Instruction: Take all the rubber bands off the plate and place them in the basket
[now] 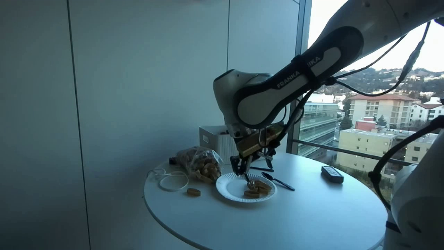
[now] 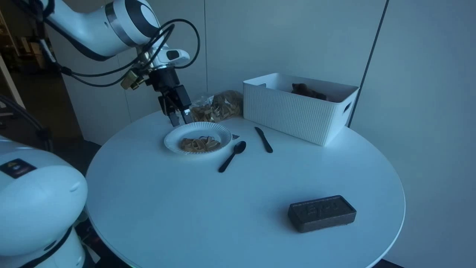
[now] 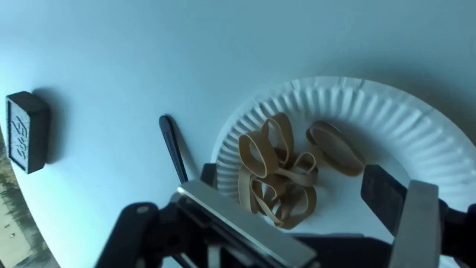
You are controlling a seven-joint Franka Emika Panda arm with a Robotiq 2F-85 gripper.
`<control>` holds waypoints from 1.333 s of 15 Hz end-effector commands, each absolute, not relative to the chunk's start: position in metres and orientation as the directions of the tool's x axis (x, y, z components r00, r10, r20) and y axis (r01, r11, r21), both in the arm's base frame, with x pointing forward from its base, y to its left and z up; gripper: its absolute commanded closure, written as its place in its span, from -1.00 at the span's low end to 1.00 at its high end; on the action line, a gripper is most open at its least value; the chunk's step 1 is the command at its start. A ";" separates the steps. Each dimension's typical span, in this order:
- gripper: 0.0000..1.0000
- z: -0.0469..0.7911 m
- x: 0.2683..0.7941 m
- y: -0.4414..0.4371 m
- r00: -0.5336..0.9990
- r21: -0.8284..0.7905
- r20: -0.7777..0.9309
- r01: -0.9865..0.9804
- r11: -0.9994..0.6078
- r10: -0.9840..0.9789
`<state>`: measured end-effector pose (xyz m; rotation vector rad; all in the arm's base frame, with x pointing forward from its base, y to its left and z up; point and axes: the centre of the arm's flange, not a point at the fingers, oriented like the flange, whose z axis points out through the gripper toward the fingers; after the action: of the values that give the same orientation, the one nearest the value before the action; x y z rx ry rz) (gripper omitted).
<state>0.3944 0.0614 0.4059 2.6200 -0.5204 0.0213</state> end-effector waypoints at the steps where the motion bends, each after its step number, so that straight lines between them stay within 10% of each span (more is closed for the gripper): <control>1: -1.00 0.401 0.382 0.027 0.974 0.437 -0.023 -0.191 -0.879 -0.223; 20: -1.00 0.354 0.415 -0.026 0.916 0.028 -0.083 0.396 -0.918 0.393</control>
<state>0.4073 -0.0190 0.3616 2.9656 0.5784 -0.1327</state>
